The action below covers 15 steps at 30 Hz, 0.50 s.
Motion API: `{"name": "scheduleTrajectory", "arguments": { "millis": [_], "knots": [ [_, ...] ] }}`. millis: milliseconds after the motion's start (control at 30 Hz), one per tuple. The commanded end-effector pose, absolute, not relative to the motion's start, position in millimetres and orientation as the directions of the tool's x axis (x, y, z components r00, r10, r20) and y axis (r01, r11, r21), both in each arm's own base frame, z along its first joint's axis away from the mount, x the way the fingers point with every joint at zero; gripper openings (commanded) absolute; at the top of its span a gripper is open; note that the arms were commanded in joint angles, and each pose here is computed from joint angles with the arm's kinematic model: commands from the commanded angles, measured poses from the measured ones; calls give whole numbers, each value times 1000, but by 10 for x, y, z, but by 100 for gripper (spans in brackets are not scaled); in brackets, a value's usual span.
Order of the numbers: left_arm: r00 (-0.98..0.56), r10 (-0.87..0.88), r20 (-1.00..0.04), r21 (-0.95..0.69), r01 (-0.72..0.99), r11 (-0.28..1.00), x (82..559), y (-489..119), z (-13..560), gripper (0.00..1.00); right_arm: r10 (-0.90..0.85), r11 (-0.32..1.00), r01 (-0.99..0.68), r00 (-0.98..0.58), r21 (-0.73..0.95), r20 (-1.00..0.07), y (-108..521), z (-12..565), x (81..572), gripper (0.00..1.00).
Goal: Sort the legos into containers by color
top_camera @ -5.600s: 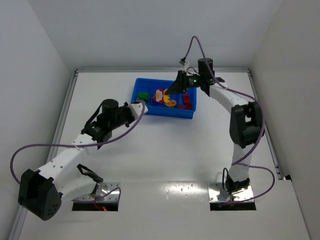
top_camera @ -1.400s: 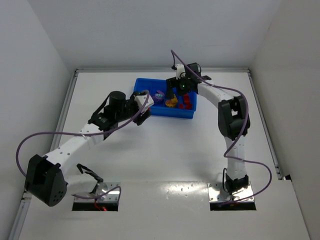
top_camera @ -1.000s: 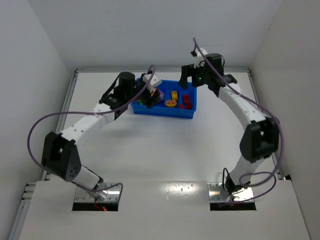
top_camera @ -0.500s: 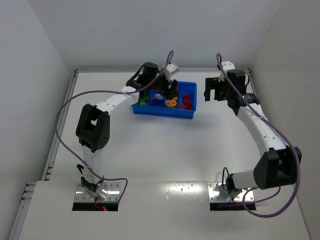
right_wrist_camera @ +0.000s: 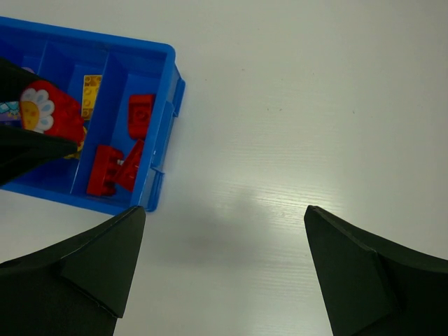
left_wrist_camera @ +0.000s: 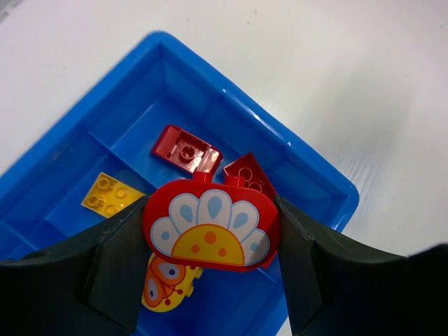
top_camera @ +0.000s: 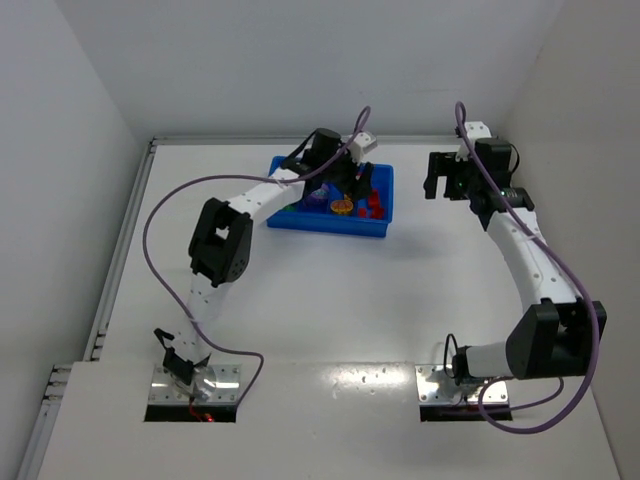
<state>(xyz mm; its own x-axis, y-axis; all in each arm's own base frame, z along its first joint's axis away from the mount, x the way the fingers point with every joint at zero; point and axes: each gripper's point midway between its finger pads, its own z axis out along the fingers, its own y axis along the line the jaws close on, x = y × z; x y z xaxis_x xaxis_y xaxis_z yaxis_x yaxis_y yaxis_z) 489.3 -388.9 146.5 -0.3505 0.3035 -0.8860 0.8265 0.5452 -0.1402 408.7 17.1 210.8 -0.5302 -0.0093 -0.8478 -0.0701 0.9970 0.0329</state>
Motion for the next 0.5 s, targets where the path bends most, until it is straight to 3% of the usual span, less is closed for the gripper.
{"name": "scheduleTrajectory", "arguments": {
  "millis": [0,300,467],
  "knots": [
    [-305,314,-899,-112,853,509,4845,-4138,1514,22,10,996,-74,-503,54,-864,167,2205,4108,97],
    [-315,327,-891,-115,853,510,4923,-4245,1292,31,35,995,-65,-519,81,-854,109,2127,4078,97],
    [-330,344,-879,-101,835,542,4955,-4244,1164,71,41,994,-62,-535,87,-844,89,2070,4048,97]
  ]
}}
